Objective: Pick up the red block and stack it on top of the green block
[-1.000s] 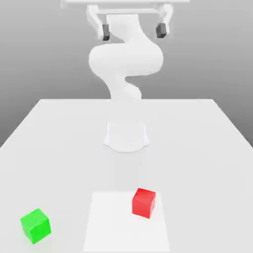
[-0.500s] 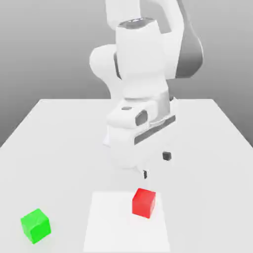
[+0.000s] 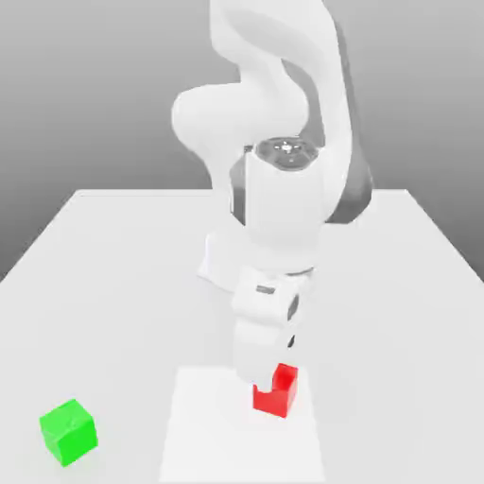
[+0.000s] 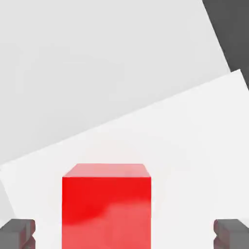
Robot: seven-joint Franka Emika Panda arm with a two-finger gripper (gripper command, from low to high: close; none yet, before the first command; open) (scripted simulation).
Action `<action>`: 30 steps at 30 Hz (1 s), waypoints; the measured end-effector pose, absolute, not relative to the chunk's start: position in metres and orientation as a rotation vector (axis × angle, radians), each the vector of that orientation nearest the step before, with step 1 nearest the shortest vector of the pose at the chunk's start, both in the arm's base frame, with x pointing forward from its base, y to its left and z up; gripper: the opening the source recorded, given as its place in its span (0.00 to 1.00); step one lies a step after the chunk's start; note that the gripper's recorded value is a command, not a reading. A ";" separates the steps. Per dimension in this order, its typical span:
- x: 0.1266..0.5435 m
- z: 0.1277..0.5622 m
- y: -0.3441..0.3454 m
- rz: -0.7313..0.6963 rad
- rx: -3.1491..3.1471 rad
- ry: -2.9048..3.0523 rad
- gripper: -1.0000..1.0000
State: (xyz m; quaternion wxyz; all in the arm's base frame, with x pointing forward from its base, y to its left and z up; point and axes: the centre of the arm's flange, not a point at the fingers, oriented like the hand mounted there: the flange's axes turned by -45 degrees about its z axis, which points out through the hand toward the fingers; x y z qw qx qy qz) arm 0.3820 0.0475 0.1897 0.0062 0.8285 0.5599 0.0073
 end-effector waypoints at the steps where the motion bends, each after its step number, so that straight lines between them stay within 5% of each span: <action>1: 0.382 0.186 0.047 0.023 2.592 1.752 0.50; 9: 0.374 0.147 0.047 0.006 2.604 1.752 0.50; 10: 0.373 0.144 0.047 0.003 2.605 1.752 0.00; 30: 0.380 0.198 0.047 0.018 2.597 1.750 0.00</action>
